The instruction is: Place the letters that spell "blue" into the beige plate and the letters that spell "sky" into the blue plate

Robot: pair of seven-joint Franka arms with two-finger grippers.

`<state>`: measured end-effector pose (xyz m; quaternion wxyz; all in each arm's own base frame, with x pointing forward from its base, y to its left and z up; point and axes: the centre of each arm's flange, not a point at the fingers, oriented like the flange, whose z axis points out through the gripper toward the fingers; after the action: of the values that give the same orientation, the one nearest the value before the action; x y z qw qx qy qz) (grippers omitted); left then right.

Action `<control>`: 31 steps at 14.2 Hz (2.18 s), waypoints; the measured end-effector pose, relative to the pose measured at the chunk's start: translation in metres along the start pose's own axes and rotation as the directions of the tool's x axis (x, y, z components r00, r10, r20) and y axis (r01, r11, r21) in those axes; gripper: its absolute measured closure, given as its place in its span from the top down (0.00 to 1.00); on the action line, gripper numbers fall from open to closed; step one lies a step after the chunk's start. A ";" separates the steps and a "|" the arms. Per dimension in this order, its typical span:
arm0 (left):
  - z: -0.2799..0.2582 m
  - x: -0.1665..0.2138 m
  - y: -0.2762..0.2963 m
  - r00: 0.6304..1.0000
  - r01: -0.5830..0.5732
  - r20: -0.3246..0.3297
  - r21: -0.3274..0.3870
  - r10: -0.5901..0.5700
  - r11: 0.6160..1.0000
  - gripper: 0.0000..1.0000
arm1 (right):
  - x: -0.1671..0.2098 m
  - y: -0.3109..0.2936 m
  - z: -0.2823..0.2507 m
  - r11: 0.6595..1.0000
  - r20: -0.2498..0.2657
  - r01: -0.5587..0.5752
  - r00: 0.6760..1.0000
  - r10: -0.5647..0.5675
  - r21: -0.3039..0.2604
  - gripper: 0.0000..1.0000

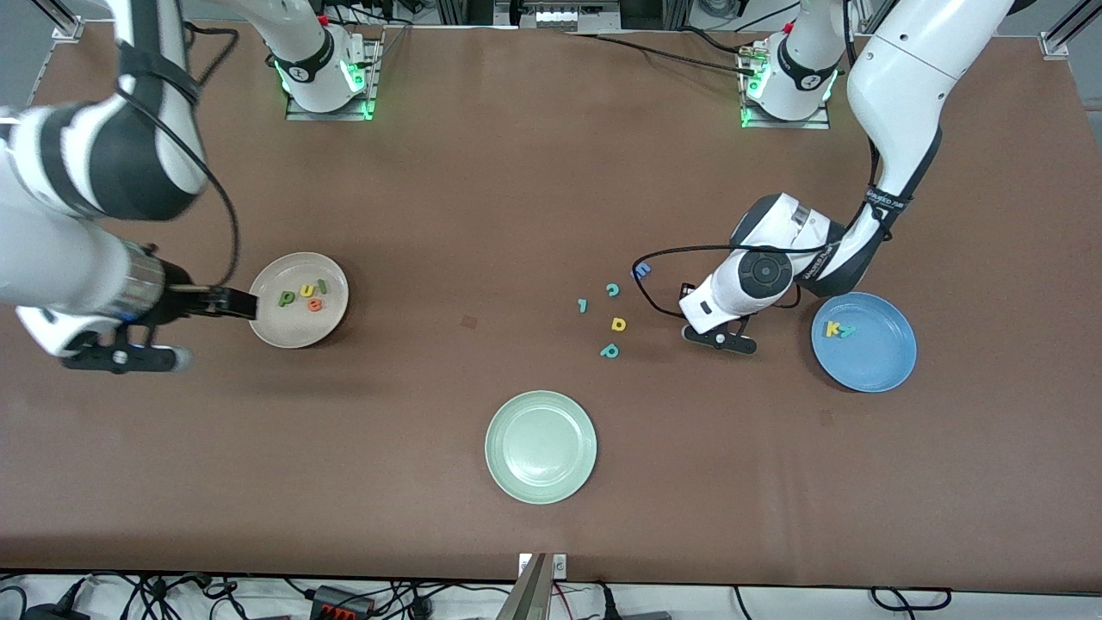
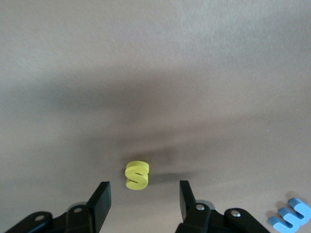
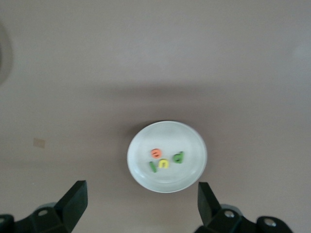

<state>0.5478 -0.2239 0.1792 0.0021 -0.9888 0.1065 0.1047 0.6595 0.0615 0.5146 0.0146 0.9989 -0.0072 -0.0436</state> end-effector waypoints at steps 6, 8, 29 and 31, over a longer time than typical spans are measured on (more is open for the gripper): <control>0.015 -0.004 0.001 1.000 -0.002 0.008 -0.012 0.002 1.000 0.59 | -0.022 0.093 -0.060 1.000 -0.094 -0.019 0.995 0.020 0.012 1.00; 0.013 -0.004 0.001 1.000 -0.002 0.005 -0.012 0.002 1.000 0.49 | -0.029 0.119 -0.069 1.000 -0.109 -0.016 0.994 0.017 0.012 1.00; -0.024 0.026 -0.028 0.991 0.108 0.078 0.009 -0.109 0.994 0.84 | -0.098 0.102 -0.047 1.000 -0.058 -0.012 0.998 0.013 0.007 1.00; -0.023 0.026 -0.020 0.986 0.151 0.068 0.008 -0.152 0.988 0.83 | -0.101 0.103 -0.046 1.000 -0.062 -0.012 0.998 0.013 0.007 1.00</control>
<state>0.5815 -0.2107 0.1962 0.0150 -0.9899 0.0310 0.1378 0.5617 -0.0382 0.5720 0.0119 0.9998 -0.0132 -0.0123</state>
